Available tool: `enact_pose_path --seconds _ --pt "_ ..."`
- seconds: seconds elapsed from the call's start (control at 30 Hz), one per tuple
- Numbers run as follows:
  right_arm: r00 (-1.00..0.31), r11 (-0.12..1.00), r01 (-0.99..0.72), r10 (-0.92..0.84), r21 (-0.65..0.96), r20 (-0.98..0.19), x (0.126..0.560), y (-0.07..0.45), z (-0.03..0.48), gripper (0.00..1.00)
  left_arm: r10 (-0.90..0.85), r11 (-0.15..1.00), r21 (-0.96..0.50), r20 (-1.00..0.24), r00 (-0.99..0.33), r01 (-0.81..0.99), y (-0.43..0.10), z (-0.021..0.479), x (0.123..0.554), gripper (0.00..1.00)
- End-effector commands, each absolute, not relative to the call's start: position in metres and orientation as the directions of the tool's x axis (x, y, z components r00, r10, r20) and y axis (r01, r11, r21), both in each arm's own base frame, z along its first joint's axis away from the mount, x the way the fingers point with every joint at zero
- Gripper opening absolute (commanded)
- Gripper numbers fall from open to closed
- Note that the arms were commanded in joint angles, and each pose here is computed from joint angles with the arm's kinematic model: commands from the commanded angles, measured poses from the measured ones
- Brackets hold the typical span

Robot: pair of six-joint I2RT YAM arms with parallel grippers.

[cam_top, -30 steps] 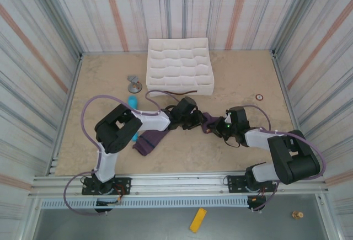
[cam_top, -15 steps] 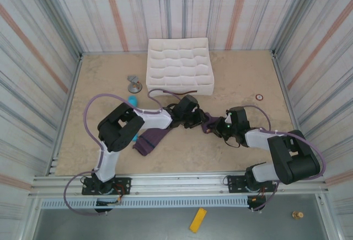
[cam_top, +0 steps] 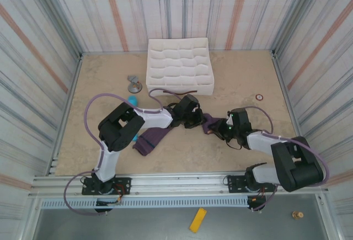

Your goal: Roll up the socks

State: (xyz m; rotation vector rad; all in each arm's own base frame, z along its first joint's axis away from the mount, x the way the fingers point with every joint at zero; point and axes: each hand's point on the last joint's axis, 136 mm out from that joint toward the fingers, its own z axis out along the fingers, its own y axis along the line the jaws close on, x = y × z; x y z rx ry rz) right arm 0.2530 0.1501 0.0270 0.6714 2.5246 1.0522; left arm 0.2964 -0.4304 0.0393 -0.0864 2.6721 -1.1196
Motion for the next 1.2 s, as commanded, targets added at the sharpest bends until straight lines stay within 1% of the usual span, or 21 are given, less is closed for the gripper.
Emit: enact_pose_path --seconds 0.0,0.07,0.2,0.37,0.53,0.67,0.8,0.97,1.07,1.17 --pt "-0.847 0.724 0.444 0.532 0.527 -0.017 0.196 0.117 -0.013 0.39 -0.120 0.757 -0.653 -0.178 -0.977 0.026 -0.414 0.022 0.294 0.00" --pt "-0.851 0.738 0.417 0.522 0.531 -0.058 0.198 0.114 -0.001 0.45 -0.108 0.748 -0.662 -0.181 -0.978 0.040 -0.413 0.026 0.293 0.00" --pt "-0.848 0.752 0.397 0.520 0.526 -0.104 0.199 0.109 0.014 0.49 -0.048 0.722 -0.687 -0.176 -0.983 0.088 -0.418 0.031 0.290 0.00" --pt "-0.832 0.751 0.446 0.549 0.488 -0.084 0.195 0.101 0.007 0.49 0.016 0.705 -0.697 -0.170 -0.985 0.131 -0.419 0.034 0.281 0.00" --pt "-0.816 0.730 0.473 0.574 0.494 -0.067 0.205 0.102 -0.001 0.48 0.052 0.690 -0.708 -0.162 -0.985 0.153 -0.419 0.035 0.274 0.00" --pt "-0.808 0.720 0.478 0.585 0.504 -0.069 0.216 0.102 -0.003 0.47 0.046 0.710 -0.690 -0.154 -0.987 0.141 -0.411 0.035 0.271 0.00" --pt "-0.821 0.732 0.448 0.564 0.513 -0.088 0.236 0.104 0.001 0.46 -0.038 0.765 -0.643 -0.119 -0.992 0.048 -0.391 0.030 0.269 0.00" --pt "-0.866 0.741 0.320 0.482 0.590 -0.135 0.266 0.125 0.013 0.45 -0.249 0.792 -0.583 -0.039 -0.968 -0.181 -0.358 0.019 0.264 0.00" --pt "-0.884 0.762 0.220 0.420 0.608 -0.206 0.275 0.137 0.026 0.47 -0.351 0.791 -0.543 -0.024 -0.936 -0.283 -0.341 0.016 0.260 0.00" --pt "-0.890 0.807 0.082 0.323 0.585 -0.321 0.274 0.148 0.043 0.53 -0.402 0.802 -0.506 -0.066 -0.913 -0.317 -0.329 0.021 0.258 0.00"
